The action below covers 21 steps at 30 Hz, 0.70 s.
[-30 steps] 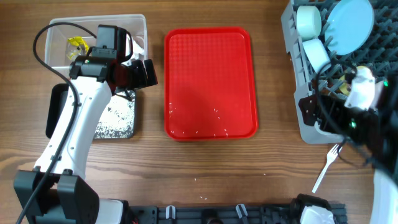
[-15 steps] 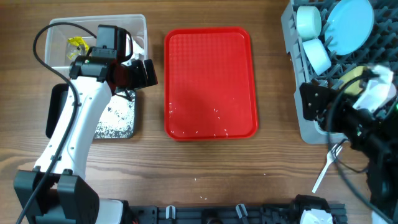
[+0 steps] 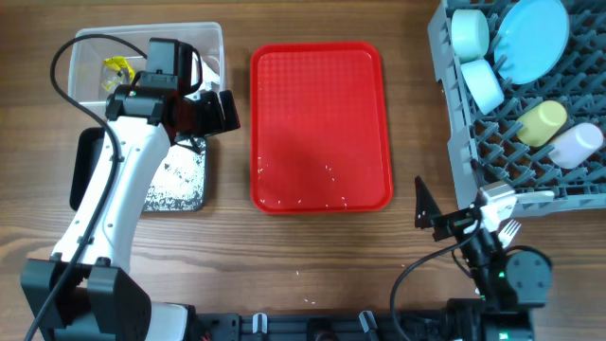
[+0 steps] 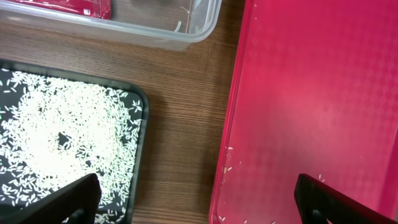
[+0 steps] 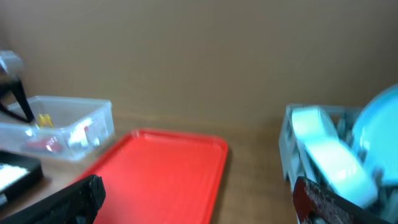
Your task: Sort waste into correct bins and load items into the dishwasher rack
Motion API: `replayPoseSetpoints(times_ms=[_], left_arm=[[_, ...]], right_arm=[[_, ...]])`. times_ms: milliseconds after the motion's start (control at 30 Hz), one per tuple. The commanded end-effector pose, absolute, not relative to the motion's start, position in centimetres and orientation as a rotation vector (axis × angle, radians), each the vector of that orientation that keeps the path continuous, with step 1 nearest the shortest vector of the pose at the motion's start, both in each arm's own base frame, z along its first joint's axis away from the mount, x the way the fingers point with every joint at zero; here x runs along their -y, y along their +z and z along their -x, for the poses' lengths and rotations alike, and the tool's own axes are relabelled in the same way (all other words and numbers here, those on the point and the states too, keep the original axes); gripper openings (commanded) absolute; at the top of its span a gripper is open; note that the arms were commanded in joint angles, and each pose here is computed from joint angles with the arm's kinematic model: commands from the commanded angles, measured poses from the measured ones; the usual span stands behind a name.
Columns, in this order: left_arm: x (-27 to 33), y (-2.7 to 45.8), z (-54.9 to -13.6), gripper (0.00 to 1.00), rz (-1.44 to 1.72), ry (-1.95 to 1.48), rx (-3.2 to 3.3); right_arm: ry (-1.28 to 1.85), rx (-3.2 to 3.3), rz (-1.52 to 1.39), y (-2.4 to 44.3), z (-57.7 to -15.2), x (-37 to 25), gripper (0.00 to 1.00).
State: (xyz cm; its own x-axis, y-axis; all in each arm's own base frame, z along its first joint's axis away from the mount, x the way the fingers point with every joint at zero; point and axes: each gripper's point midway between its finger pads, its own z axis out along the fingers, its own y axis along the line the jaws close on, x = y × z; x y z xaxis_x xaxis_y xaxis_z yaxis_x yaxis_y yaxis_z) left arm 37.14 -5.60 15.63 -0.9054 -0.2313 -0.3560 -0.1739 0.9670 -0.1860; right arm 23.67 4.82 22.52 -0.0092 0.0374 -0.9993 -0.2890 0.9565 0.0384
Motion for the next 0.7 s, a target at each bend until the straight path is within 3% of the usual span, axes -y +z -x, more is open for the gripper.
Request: replayPoseSetpoints(times_ms=[0,200,667], left_arm=[[5.7,15.6,-37.3,1.0,0.311,-0.229,-2.733],[5.7,15.6,-37.3,1.0,0.311,-0.229,-2.733],[5.7,15.6,-37.3,1.0,0.311,-0.229,-2.733]], right_arm=[[0.197,-1.536,0.16,20.5,-23.7,-3.8,1.0],[0.177,-1.576,0.133,17.8,-24.2,-3.4,1.0],[0.175,-1.55,0.133,17.9,-24.4,-3.4,1.0]])
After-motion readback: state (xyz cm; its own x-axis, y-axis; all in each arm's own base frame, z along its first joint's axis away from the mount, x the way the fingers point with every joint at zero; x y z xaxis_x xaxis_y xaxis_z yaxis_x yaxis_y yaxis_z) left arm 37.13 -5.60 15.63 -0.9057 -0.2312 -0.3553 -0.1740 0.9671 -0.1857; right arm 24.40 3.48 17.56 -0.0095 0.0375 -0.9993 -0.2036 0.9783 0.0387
